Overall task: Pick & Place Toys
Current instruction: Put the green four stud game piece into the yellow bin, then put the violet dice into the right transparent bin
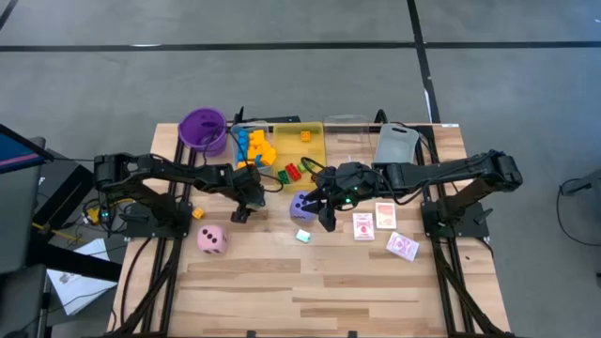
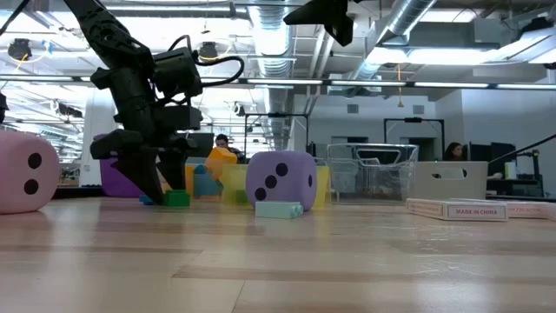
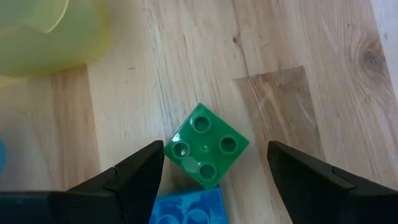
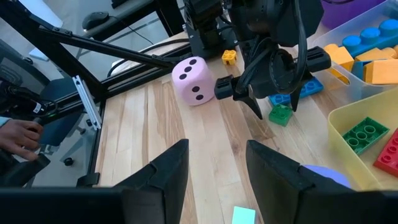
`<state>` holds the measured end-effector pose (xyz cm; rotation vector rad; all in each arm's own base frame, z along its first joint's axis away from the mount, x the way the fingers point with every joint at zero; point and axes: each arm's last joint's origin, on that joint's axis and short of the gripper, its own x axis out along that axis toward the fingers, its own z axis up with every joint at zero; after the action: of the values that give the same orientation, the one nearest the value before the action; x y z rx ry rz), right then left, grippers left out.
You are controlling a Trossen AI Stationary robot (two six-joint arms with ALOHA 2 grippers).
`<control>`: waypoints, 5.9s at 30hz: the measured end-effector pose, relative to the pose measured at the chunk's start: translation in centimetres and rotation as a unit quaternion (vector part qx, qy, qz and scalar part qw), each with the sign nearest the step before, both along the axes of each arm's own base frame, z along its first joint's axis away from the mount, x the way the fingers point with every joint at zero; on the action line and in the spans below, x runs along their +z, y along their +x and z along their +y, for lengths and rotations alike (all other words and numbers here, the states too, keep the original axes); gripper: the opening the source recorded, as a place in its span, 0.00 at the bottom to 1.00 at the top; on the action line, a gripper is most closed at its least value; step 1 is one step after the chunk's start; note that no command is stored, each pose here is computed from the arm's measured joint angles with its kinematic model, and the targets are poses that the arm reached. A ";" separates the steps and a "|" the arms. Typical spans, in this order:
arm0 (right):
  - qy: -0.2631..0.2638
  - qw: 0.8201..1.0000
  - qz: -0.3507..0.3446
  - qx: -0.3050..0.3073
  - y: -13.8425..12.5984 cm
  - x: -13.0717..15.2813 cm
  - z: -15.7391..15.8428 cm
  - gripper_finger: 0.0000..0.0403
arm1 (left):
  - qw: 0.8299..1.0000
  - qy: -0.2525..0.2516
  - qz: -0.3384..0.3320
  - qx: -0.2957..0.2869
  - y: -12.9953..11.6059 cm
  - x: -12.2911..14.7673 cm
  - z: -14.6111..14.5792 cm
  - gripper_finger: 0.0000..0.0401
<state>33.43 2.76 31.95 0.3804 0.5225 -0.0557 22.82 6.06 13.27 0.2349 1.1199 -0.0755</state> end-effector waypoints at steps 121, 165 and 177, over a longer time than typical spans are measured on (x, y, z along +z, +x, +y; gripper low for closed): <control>0.025 0.999 0.025 -0.026 -2.0 -8.0 2.7 0.38 | 0.947 -0.150 -0.278 0.054 1.4 12.4 -4.5 0.74; -0.126 0.991 0.028 -0.022 -5.8 -23.4 -0.3 0.98 | 0.964 -0.112 -0.154 0.186 6.5 3.1 -7.9 0.74; -0.140 0.989 0.019 -0.042 -4.1 -25.3 -1.1 0.98 | 0.967 -0.106 -0.128 0.191 6.7 1.7 -7.8 0.74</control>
<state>29.29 1.63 6.62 0.1265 0.5284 -0.2168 29.52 -1.74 14.96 -0.1618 0.8743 0.1740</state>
